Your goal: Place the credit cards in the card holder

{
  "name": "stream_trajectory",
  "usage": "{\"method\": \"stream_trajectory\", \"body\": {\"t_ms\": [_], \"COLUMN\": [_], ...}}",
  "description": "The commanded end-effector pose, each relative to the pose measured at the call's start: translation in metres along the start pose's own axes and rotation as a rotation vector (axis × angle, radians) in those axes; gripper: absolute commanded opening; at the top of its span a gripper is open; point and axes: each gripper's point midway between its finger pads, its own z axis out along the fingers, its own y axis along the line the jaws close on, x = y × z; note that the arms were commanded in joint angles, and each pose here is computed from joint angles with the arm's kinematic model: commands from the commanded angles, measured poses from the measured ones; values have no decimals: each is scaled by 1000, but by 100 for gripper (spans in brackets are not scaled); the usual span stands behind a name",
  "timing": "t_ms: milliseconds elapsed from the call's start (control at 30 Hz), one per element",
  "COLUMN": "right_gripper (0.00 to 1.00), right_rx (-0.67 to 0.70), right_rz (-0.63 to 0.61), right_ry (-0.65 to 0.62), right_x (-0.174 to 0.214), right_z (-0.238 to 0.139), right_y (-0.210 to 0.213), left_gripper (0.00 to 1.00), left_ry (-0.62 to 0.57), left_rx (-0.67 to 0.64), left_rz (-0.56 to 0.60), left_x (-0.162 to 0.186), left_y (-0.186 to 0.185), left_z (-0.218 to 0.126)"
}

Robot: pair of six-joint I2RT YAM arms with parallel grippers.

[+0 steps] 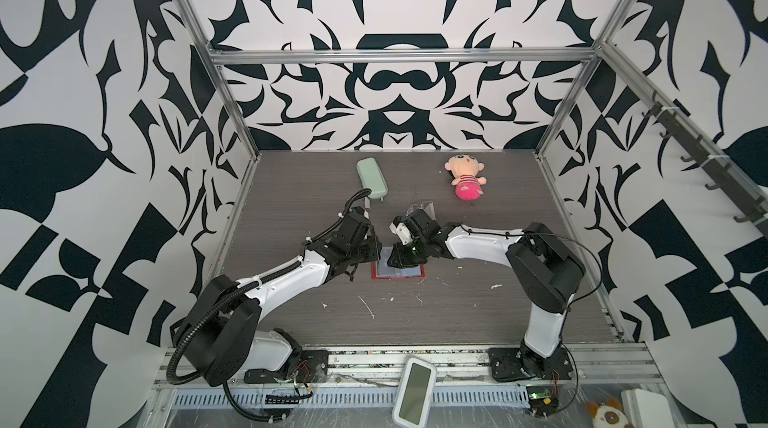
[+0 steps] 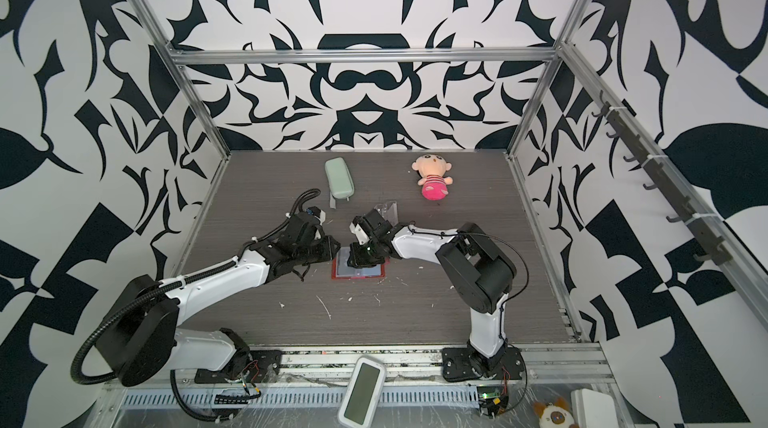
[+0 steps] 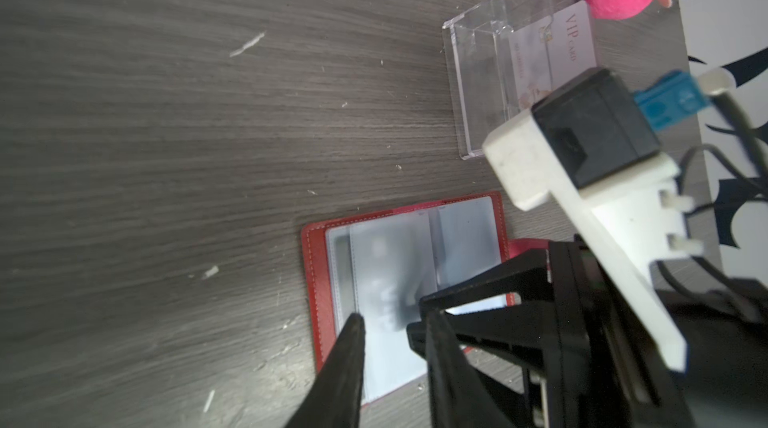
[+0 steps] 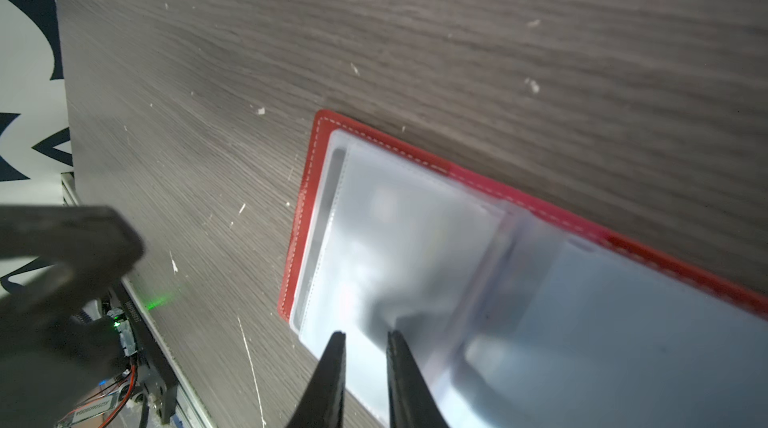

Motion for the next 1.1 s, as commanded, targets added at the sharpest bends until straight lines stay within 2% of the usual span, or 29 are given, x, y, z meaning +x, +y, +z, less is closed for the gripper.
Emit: {"method": "stream_trajectory", "body": {"t_ms": [0, 233, 433, 533, 633, 767, 867, 1067], "right_gripper": [22, 21, 21, 21, 21, 21, 21, 22], "right_rx": [-4, 42, 153, 189, 209, 239, 261, 317], "right_rz": [-20, -41, -58, -58, -54, -31, -3, 45], "right_ry": [-28, -100, -187, -219, -250, -286, -297, -300], "right_x": [-11, -19, -29, -34, -40, -48, -54, -66], "right_z": [-6, -25, -54, -71, -89, -115, -130, -155], "right_y": [9, 9, 0, -5, -12, -26, -41, -71], "left_gripper": [25, 22, 21, 22, 28, 31, 34, 42], "left_ry": [91, 166, 170, 154, 131, 86, 68, 105], "left_rx": [15, 12, -58, -82, -91, -64, -43, -6], "left_rz": [8, -24, -12, 7, 31, 57, 77, 76], "left_x": [19, 32, 30, 22, 8, -15, -32, -58], "left_y": [1, 4, 13, 12, 6, -11, -24, -45], "left_z": [15, 36, 32, 25, 17, 12, 17, 43]}}
